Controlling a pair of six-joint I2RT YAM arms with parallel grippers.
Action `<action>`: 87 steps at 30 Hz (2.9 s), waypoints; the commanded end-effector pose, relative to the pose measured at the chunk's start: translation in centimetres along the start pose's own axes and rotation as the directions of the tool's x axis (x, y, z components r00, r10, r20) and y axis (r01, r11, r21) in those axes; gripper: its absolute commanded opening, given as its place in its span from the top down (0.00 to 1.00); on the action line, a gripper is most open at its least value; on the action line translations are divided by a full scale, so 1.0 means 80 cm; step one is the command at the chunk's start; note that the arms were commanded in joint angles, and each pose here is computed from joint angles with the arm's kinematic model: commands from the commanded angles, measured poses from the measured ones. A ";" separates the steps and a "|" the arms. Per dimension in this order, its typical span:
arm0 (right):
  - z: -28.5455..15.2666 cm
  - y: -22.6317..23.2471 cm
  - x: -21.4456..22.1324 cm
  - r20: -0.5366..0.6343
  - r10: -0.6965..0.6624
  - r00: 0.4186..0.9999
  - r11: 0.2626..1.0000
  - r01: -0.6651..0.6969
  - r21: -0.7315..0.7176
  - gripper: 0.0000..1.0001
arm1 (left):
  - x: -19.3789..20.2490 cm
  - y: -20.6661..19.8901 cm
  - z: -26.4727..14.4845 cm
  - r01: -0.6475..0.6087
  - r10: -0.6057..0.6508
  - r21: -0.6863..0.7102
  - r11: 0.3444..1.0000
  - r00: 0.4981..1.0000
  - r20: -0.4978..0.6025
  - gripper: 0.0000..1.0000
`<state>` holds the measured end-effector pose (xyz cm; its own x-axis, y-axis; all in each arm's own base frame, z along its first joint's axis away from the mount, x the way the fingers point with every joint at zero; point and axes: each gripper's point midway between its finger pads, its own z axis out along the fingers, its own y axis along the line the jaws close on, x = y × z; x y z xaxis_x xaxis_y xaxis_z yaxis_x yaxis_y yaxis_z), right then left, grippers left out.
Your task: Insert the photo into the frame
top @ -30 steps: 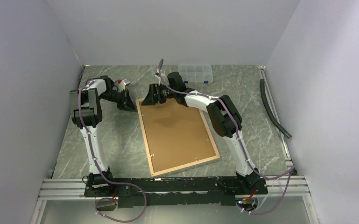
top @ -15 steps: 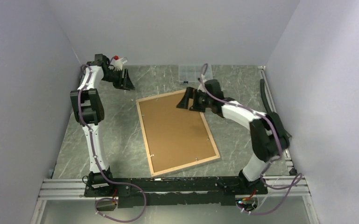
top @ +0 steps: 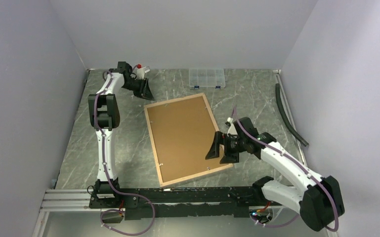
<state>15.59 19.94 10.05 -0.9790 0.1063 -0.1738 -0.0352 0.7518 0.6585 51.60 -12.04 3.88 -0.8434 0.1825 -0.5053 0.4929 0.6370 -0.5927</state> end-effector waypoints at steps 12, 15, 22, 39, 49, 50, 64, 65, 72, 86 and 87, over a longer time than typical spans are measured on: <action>0.007 -0.040 0.079 -0.200 0.147 0.969 0.989 -0.140 0.051 0.07 | 0.037 -0.015 0.017 -0.003 0.005 0.027 1.000 0.997 -0.072 0.78; 0.020 -0.050 0.056 -0.139 0.147 0.979 0.986 -0.134 0.099 0.05 | 0.049 -0.020 0.013 0.001 0.002 0.028 1.000 0.995 -0.099 0.81; 0.050 -0.061 -0.002 -0.007 0.130 0.991 0.979 -0.128 0.157 0.05 | 0.093 -0.034 -0.003 -0.003 0.010 0.037 0.999 0.982 -0.187 0.84; 0.044 -0.086 -0.180 0.295 0.145 0.944 0.967 -0.199 0.162 0.05 | 0.221 -0.097 -0.052 -0.001 0.028 0.075 0.997 0.931 -0.364 0.85; 0.013 -0.090 -0.253 0.436 0.144 0.888 0.955 -0.241 0.175 0.05 | 0.167 -0.113 -0.037 0.048 -0.012 0.120 0.992 0.959 -0.283 0.86; 0.004 -0.088 -0.256 0.456 0.130 0.881 0.953 -0.238 0.186 0.05 | 0.160 -0.112 -0.044 0.050 -0.017 0.116 0.992 0.964 -0.266 0.86; 0.060 0.121 -0.218 0.386 -0.225 0.895 0.971 0.239 0.012 0.06 | 0.176 -0.139 -0.116 0.155 -0.125 0.211 0.965 0.981 -0.151 0.68; 0.075 0.140 -0.212 0.363 -0.260 0.895 0.959 0.284 -0.012 0.07 | 0.181 -0.138 -0.112 0.165 -0.132 0.213 0.963 0.979 -0.158 0.67; 0.156 0.247 -0.166 0.269 -0.444 0.855 0.848 0.497 -0.181 0.10 | 0.217 -0.105 -0.087 0.208 -0.174 0.145 0.967 0.961 -0.217 0.68; 0.244 0.291 -0.115 0.151 -0.520 0.841 0.778 0.539 -0.324 0.14 | 0.229 -0.081 -0.076 0.205 -0.182 0.081 0.975 0.956 -0.231 0.67; 0.249 0.289 -0.113 0.144 -0.523 0.840 0.777 0.539 -0.324 0.14 | 0.229 -0.081 -0.076 0.201 -0.178 0.081 0.976 0.957 -0.231 0.66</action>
<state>27.38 47.39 10.76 -0.8153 -0.2072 -0.5407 -0.5627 0.5036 0.6555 31.51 -8.45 2.90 -0.9446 0.2319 -0.2324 0.3265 0.5875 -0.7404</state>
